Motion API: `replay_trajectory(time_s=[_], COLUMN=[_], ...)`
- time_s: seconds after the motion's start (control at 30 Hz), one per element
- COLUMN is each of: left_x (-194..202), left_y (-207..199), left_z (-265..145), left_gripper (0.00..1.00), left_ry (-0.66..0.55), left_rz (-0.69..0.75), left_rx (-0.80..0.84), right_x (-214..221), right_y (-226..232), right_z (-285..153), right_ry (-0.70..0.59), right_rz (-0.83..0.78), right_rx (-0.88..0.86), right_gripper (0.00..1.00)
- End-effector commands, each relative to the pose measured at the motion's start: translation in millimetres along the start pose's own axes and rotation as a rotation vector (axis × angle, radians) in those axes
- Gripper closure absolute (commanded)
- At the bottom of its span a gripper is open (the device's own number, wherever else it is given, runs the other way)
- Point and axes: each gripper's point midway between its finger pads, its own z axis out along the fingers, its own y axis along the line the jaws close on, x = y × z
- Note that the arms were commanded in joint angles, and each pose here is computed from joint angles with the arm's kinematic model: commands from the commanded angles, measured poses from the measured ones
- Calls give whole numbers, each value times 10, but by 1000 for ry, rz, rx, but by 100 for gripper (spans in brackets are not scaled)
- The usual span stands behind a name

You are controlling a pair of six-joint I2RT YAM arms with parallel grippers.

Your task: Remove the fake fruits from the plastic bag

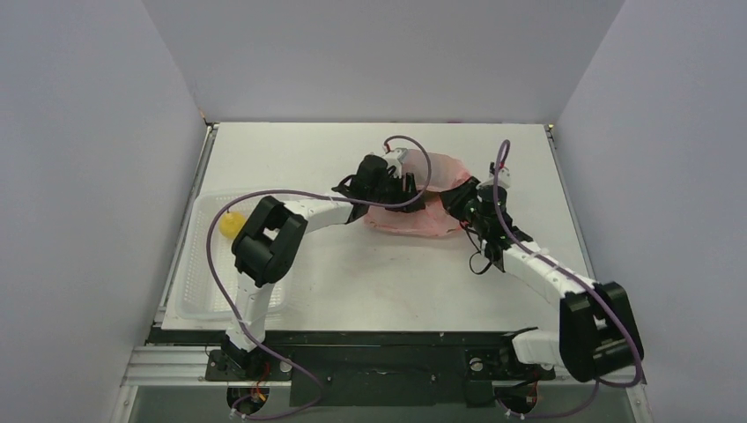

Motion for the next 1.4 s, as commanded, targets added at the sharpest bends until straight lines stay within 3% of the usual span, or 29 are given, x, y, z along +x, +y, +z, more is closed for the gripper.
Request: replay_trajectory(time_s=[0.0, 0.17, 0.27, 0.37, 0.53, 0.73, 0.87, 1.03, 1.2, 1.37], left_x=[96, 587, 852, 929, 452, -188, -481, -579, -652, -782], left_y=[86, 351, 575, 543, 104, -366, -411, -259, -271, -597], left_z=[-82, -222, -337, -449, -515, -589, -671, -721, -738, -1095], left_gripper=[48, 49, 49, 49, 46, 44, 42, 41, 42, 36], left_ry=[-22, 76, 136, 145, 66, -22, -71, -46, -69, -159], left_rz=[6, 13, 11, 22, 64, 97, 141, 190, 191, 163], left_rx=[-53, -136, -219, -207, -110, -9, -17, -99, -110, -40], right_x=[-184, -408, -738, -933, -952, -753, -490, -27, 71, -57], right_y=[72, -419, -645, -674, -493, 43, 340, 575, 524, 372], right_z=[472, 862, 869, 771, 584, 182, -56, -94, -1, -108], right_ry=[-82, -130, -189, -223, -225, -176, -109, 28, 64, 90], right_rz=[2, -116, -198, -223, -280, -288, -267, -221, -205, -314], right_rx=[9, 252, 391, 421, 399, 220, 70, -128, -120, -15], right_gripper=[82, 72, 69, 68, 66, 63, 58, 55, 53, 46])
